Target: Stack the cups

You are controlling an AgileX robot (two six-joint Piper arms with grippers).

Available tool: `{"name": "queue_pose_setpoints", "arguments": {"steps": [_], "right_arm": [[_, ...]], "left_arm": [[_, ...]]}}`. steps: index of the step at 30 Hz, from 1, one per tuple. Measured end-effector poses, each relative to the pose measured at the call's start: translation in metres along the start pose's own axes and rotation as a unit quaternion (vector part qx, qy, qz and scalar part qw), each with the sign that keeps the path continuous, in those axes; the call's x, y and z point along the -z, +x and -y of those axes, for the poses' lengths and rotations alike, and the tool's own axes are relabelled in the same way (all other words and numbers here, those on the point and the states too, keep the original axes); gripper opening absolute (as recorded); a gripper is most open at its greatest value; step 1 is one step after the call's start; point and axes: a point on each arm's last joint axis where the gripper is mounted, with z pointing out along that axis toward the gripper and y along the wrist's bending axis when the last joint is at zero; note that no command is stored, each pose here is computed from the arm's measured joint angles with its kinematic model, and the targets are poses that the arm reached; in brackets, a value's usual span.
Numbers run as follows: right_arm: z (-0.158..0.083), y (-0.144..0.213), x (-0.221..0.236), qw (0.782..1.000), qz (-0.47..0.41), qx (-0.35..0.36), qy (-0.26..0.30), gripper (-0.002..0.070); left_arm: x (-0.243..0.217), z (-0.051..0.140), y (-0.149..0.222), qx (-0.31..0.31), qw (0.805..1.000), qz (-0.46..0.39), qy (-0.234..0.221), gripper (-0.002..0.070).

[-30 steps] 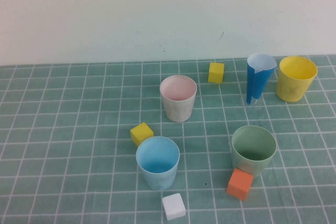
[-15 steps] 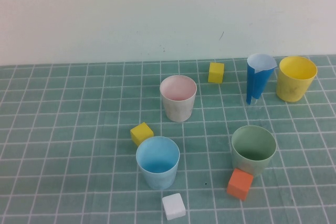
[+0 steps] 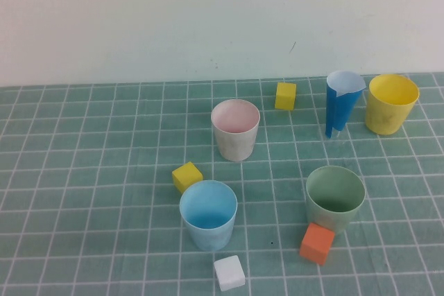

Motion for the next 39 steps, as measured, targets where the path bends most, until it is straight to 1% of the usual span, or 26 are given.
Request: {"name": "queue_pose_setpoints", "arguments": {"steps": [4, 6, 9, 11, 12, 15, 18, 20, 22, 24, 26, 28, 30, 34, 36, 39], "right_arm": [[-0.001, -0.005, 0.000, 0.999, 0.028, 0.017, -0.002, -0.0003], [-0.001, -0.006, 0.000, 0.999, 0.034, 0.033, -0.002, -0.0003], [-0.001, -0.005, -0.001, 0.999, 0.005, 0.050, -0.003, -0.0003], [-0.003, -0.010, -0.002, 0.996, -0.021, 0.087, -0.008, -0.0003], [-0.005, -0.018, -0.003, 0.993, -0.033, 0.117, -0.010, -0.0003], [-0.006, -0.040, -0.004, 0.983, -0.049, 0.175, -0.005, -0.0003], [-0.005, -0.058, -0.004, 0.974, -0.082, 0.210, 0.012, -0.0003], [-0.004, -0.066, -0.005, 0.966, -0.118, 0.228, 0.022, -0.0003], [-0.001, -0.067, -0.008, 0.953, -0.169, 0.248, 0.028, -0.0003], [0.001, -0.063, -0.012, 0.934, -0.231, 0.272, 0.023, -0.0003], [0.001, -0.054, -0.016, 0.914, -0.293, 0.280, 0.006, -0.0003], [-0.001, -0.044, -0.021, 0.894, -0.349, 0.281, -0.023, -0.0003], [-0.004, -0.034, -0.025, 0.873, -0.395, 0.280, -0.061, -0.0003], [-0.010, -0.023, -0.033, 0.848, -0.431, 0.286, -0.113, -0.0003], [-0.011, -0.019, -0.036, 0.842, -0.440, 0.285, -0.127, -0.0003], [-0.013, -0.018, -0.037, 0.841, -0.441, 0.282, -0.138, -0.0003]], "left_arm": [[0.000, -0.001, 0.000, 0.001, 1.000, -0.001, -0.003, -0.0003], [0.000, -0.001, 0.003, 0.004, 1.000, -0.014, -0.005, -0.0003], [-0.002, -0.001, 0.001, 0.012, 0.999, -0.052, -0.008, -0.0003], [-0.006, -0.001, -0.009, 0.020, 0.997, -0.075, -0.009, -0.0003], [-0.008, 0.000, -0.017, 0.025, 0.996, -0.085, -0.009, -0.0003], [-0.015, 0.001, -0.044, 0.029, 0.994, -0.105, -0.005, -0.0003], [-0.025, 0.002, -0.059, 0.029, 0.991, -0.129, -0.004, -0.0003], [-0.035, 0.003, -0.065, 0.029, 0.985, -0.168, -0.004, -0.0003], [-0.044, 0.003, -0.064, 0.028, 0.975, -0.221, -0.003, -0.0003], [-0.055, 0.004, -0.062, 0.027, 0.961, -0.274, -0.004, -0.0003], [-0.068, 0.005, -0.058, 0.029, 0.942, -0.334, -0.001, -0.0003], [-0.083, 0.007, -0.053, 0.036, 0.921, -0.387, 0.008, -0.0003], [-0.095, 0.012, -0.047, 0.043, 0.901, -0.431, 0.031, -0.0003], [-0.122, 0.026, -0.032, 0.069, 0.856, -0.503, 0.094, -0.0003], [-0.136, 0.032, -0.022, 0.083, 0.840, -0.522, 0.121, 0.0000], [-0.155, 0.039, -0.010, 0.083, 0.824, -0.536, 0.165, 0.0025]]}}
